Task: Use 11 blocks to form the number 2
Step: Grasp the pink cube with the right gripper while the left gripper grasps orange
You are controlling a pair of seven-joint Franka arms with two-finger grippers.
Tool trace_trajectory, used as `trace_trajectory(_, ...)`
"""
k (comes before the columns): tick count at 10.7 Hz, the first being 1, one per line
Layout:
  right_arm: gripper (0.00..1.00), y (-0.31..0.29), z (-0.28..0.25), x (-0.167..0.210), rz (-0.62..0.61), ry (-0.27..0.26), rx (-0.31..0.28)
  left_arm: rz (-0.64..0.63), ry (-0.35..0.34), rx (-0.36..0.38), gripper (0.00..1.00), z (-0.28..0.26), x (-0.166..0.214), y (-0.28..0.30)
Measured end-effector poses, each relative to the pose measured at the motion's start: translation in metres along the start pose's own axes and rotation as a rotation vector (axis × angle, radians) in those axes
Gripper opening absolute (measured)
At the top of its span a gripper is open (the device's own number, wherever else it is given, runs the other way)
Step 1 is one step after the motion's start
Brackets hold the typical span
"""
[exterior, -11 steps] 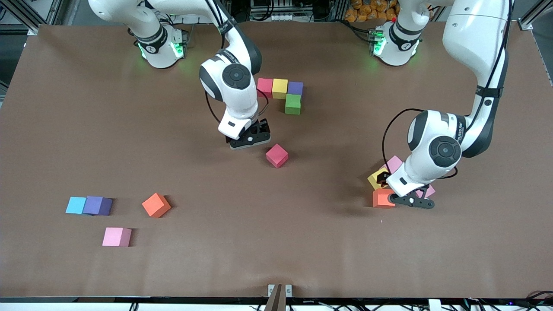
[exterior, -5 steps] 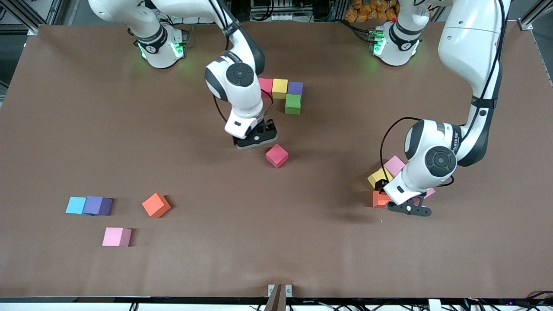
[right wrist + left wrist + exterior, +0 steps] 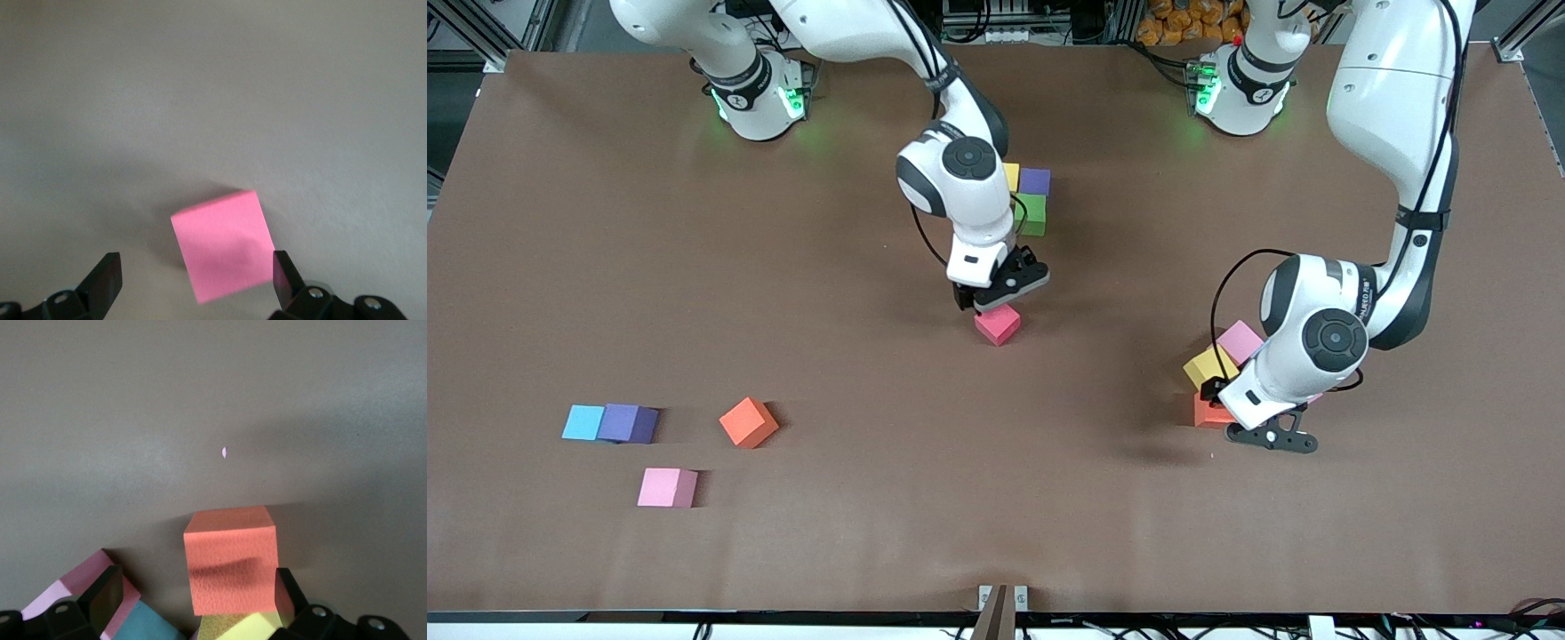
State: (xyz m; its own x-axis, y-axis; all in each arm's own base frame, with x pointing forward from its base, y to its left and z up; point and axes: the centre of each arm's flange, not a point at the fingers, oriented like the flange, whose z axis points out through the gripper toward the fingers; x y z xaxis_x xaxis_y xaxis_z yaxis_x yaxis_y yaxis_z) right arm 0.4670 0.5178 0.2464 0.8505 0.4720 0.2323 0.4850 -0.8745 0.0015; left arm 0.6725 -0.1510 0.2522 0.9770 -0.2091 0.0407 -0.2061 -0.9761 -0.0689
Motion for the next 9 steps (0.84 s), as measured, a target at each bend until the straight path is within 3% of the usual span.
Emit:
trace_trajectory(5,1.00,0.008,0.027,0.000,-0.178,0.019,-0.009,0.015,0.025,0.002,1.00,0.003,0.003,0.010)
trace_trajectory(9,0.99,0.014,0.047,-0.006,-0.210,0.059,-0.009,0.015,0.036,0.002,1.00,0.007,0.004,0.010)
